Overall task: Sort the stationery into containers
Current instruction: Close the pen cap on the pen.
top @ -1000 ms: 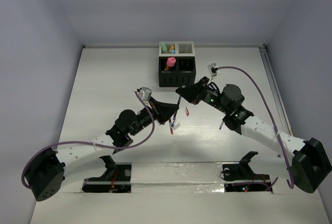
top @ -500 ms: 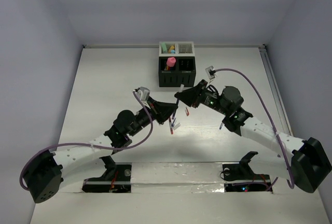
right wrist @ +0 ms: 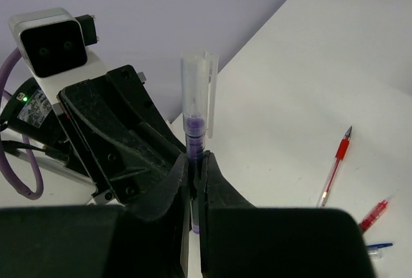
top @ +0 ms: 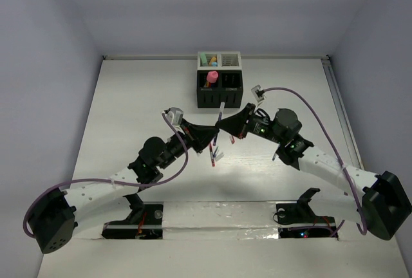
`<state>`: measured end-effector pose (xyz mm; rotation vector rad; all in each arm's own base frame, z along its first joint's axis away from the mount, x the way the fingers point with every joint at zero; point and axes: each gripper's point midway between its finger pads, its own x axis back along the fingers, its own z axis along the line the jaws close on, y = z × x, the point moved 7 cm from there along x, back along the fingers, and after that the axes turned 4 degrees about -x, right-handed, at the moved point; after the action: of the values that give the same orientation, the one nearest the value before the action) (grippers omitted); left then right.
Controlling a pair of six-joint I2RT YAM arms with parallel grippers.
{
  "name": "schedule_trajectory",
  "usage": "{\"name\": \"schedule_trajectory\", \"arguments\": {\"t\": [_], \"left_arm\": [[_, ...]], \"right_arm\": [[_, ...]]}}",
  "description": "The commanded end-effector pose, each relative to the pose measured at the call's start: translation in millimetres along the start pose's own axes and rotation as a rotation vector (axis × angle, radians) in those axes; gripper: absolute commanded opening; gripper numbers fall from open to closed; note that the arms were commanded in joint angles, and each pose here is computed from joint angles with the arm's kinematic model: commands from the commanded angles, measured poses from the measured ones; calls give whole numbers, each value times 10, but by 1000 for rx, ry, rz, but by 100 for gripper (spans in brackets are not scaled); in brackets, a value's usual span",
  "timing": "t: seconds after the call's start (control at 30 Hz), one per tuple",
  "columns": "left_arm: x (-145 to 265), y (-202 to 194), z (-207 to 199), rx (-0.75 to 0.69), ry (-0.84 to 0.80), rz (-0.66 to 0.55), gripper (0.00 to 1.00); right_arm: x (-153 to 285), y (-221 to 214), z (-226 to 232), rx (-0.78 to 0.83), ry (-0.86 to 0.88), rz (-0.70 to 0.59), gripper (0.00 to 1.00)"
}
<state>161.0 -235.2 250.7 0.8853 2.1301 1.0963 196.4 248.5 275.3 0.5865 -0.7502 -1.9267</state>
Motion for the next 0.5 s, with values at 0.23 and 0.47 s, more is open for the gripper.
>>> {"name": "schedule_trajectory", "arguments": {"t": [0.23, 0.47], "left_arm": [[-50, 119, -147, -29, -97, -12, 23], [-107, 133, -201, -56, -131, 25, 34]], "right_arm": [[7, 101, 78, 74, 6, -49, 0], [-39, 110, 104, 110, 39, -16, 0]]}}
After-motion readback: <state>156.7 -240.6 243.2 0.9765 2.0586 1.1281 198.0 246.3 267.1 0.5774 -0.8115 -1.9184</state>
